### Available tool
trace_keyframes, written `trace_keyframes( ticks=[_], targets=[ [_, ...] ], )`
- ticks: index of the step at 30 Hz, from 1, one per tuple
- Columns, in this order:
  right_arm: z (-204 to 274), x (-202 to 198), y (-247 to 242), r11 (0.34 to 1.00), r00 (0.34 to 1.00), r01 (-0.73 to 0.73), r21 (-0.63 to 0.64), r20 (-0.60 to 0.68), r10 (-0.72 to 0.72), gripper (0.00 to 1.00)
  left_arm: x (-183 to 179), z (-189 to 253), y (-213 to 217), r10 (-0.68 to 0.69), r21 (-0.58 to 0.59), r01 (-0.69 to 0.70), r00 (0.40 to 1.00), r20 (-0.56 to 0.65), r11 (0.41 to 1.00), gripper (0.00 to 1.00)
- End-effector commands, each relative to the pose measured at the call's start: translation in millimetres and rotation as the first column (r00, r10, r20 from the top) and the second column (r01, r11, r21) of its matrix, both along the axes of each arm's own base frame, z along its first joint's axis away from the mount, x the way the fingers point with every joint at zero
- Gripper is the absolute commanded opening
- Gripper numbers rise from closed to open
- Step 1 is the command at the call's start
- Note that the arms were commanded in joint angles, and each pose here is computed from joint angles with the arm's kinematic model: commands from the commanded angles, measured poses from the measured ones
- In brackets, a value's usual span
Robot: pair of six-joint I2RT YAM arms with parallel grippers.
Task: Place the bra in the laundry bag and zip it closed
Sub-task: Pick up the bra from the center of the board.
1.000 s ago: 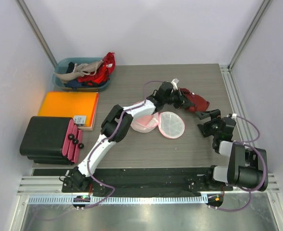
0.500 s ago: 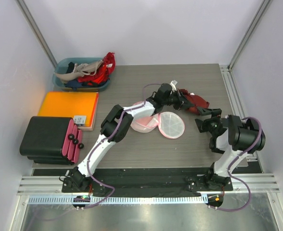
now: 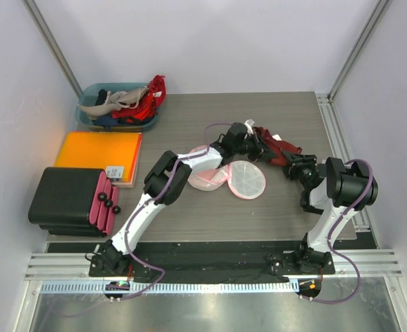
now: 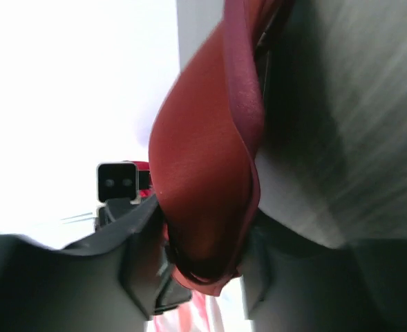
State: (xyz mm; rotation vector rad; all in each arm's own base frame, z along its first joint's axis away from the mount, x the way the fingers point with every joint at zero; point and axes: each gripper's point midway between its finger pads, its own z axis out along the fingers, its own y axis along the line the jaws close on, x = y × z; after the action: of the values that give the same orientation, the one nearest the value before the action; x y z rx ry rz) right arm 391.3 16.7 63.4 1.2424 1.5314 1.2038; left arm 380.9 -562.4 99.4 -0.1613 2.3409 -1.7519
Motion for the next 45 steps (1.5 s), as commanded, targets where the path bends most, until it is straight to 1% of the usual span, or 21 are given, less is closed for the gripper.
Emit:
trace_keyframes(
  ticks=[1,2,3,5,6,7,8,10,11,12,14,15,17,20,22,23,24,25,28,32,45],
  targets=[
    [77,16,1,0.996,0.948,-0.009,-0.090,0.317,0.037,0.38,-6,66,5,-0.019,-0.016,0.021,0.992,0.124,1.000,0.21],
    [84,17,2,0.994,0.941,-0.013,-0.108,0.334,0.049,0.24,-5,60,9,-0.020,0.037,0.014,0.988,0.151,0.999,0.26],
    [86,20,2,0.993,0.944,-0.018,-0.114,0.326,0.054,0.17,-5,63,12,-0.017,0.058,0.007,0.985,0.171,0.998,0.30],
    [97,20,3,0.987,0.941,-0.025,-0.158,0.329,0.077,0.11,-2,71,24,-0.009,0.132,-0.023,0.971,0.240,0.991,0.42],
    [85,23,3,0.986,0.966,-0.045,-0.160,0.243,0.083,0.10,-1,72,30,-0.011,0.166,-0.034,0.966,0.260,0.986,0.46],
    [81,23,2,0.981,0.975,-0.054,-0.185,0.201,0.092,0.09,-1,72,35,-0.009,0.199,-0.048,0.961,0.278,0.979,0.59],
    [78,22,1,0.951,0.978,-0.064,-0.301,0.172,0.120,0.06,-2,82,44,-0.021,0.231,-0.056,0.948,0.316,0.971,0.61],
    [74,15,-8,0.904,0.996,-0.088,-0.417,-0.012,0.091,0.01,0,92,59,-0.002,0.268,-0.098,0.938,0.348,0.959,0.62],
    [90,20,-17,0.835,0.996,-0.089,-0.543,-0.023,0.091,0.01,-1,90,65,-0.014,0.291,-0.102,0.928,0.373,0.951,0.62],
    [83,4,-26,0.806,0.991,-0.107,-0.582,-0.132,0.036,0.01,0,95,68,-0.010,0.294,-0.116,0.919,0.394,0.949,0.62],
    [103,2,-33,0.754,0.989,-0.121,-0.645,-0.148,0.033,0.01,-4,107,72,-0.039,0.296,-0.109,0.892,0.451,0.949,0.61],
    [99,-11,-33,0.750,0.977,-0.159,-0.643,-0.212,0.025,0.01,-7,111,72,-0.061,0.297,-0.095,0.878,0.475,0.950,0.61],
    [108,-18,-35,0.743,0.975,-0.157,-0.651,-0.221,0.012,0.01,-14,125,71,-0.089,0.288,-0.087,0.832,0.547,0.954,0.62],
    [117,-30,-32,0.756,0.968,-0.173,-0.631,-0.252,0.012,0.01,-29,124,70,-0.168,0.353,-0.121,0.709,0.685,0.928,0.64],
    [118,-34,-23,0.789,0.959,-0.207,-0.579,-0.281,0.045,0.01,-40,156,67,-0.186,0.333,-0.222,0.501,0.845,0.916,0.67],
    [127,-33,-19,0.799,0.961,-0.207,-0.564,-0.270,0.058,0.01,-51,138,70,-0.240,0.372,-0.228,0.453,0.859,0.900,0.68],
    [130,-35,-15,0.811,0.959,-0.219,-0.543,-0.273,0.076,0.01,-67,153,66,-0.247,0.354,-0.250,0.374,0.894,0.901,0.71],
    [134,-36,-8,0.830,0.959,-0.224,-0.511,-0.265,0.096,0.01,-63,164,68,-0.248,0.323,-0.319,0.254,0.935,0.891,0.73],
    [145,-40,0,0.860,0.962,-0.222,-0.459,-0.249,0.115,0.01,-77,153,64,-0.320,0.342,-0.348,0.123,0.940,0.873,0.77],
    [154,-48,6,0.878,0.964,-0.218,-0.426,-0.234,0.126,0.01,-85,149,52,-0.357,0.346,-0.335,0.033,0.934,0.876,0.79],
    [173,-57,22,0.911,0.966,-0.233,-0.341,-0.189,0.176,0.01,-70,130,12,-0.399,0.332,-0.371,-0.119,0.909,0.867,0.81]
  ],
)
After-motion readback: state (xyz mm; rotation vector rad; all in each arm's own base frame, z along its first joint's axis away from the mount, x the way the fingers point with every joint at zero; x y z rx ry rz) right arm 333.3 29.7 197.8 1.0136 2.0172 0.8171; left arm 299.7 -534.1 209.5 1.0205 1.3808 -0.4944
